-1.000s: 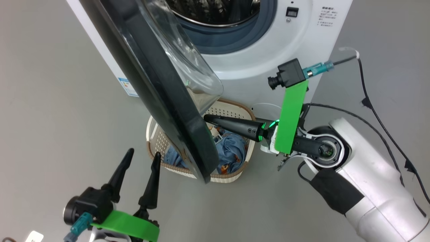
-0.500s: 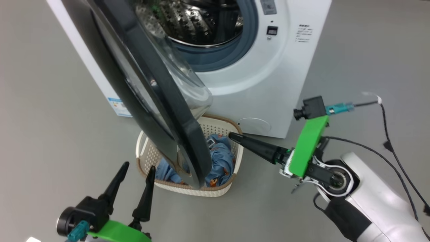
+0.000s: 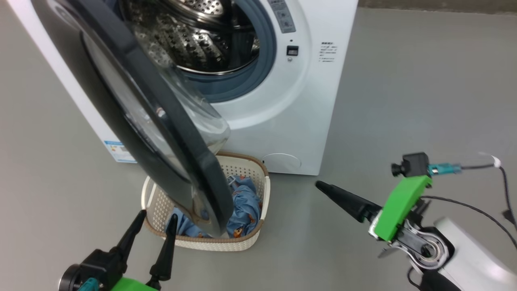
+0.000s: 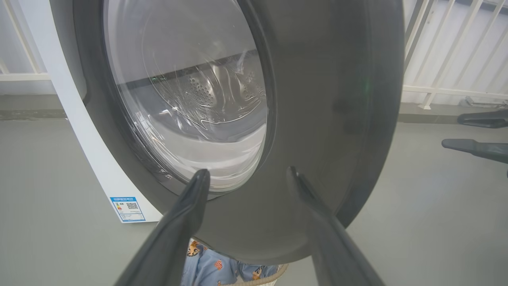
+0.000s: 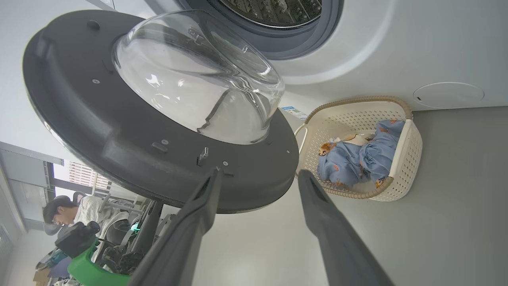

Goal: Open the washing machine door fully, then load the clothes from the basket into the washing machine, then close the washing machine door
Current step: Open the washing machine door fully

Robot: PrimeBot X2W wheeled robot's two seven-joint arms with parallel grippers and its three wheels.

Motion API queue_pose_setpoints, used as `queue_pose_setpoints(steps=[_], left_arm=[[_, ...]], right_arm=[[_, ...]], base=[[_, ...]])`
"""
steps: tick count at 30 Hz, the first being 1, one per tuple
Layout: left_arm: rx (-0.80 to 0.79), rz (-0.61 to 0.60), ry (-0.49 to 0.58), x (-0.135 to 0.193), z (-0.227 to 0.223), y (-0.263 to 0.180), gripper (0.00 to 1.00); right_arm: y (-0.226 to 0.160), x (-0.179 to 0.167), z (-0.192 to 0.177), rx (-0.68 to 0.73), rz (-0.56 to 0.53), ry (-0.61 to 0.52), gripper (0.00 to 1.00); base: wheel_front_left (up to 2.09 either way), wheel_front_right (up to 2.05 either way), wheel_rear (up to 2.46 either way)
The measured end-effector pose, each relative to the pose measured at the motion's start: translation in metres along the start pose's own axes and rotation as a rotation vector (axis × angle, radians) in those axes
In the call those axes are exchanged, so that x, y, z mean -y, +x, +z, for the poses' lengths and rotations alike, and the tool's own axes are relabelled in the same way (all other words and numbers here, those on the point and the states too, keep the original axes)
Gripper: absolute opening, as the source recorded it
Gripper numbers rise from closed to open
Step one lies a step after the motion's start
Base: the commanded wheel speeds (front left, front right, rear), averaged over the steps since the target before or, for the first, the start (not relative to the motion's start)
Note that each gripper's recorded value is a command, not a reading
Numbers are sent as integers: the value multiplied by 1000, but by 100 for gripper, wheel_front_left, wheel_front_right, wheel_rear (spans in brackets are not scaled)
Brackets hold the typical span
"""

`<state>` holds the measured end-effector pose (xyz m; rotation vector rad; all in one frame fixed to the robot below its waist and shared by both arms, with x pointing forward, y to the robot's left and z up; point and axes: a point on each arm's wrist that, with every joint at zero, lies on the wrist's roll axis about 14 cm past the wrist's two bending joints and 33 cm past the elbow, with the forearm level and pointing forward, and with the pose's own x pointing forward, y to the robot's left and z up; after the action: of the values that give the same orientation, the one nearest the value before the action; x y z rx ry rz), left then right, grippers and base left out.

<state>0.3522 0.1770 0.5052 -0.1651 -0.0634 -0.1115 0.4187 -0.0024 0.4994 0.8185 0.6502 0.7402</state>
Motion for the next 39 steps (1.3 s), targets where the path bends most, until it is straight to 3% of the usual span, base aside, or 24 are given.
queue_pose_setpoints(steps=[17, 26, 32, 39], left_arm=[[-14, -30, -16, 7, -5, 1, 100], [-17, -24, -28, 8, -8, -1, 100], [-14, -23, -31, 8, -7, 1, 100], [-19, -20, -32, 7, -9, 2, 100]], right_arm=[[-92, 89, 12, 245, -308, -136, 100], [-133, 127, 7, 296, -459, -345, 100], [-146, 139, 12, 335, -515, -379, 100], [-159, 121, 63, 533, -518, -472, 100]], base=[[0, 0, 0], [0, 0, 0], [0, 0, 0], [0, 0, 0]])
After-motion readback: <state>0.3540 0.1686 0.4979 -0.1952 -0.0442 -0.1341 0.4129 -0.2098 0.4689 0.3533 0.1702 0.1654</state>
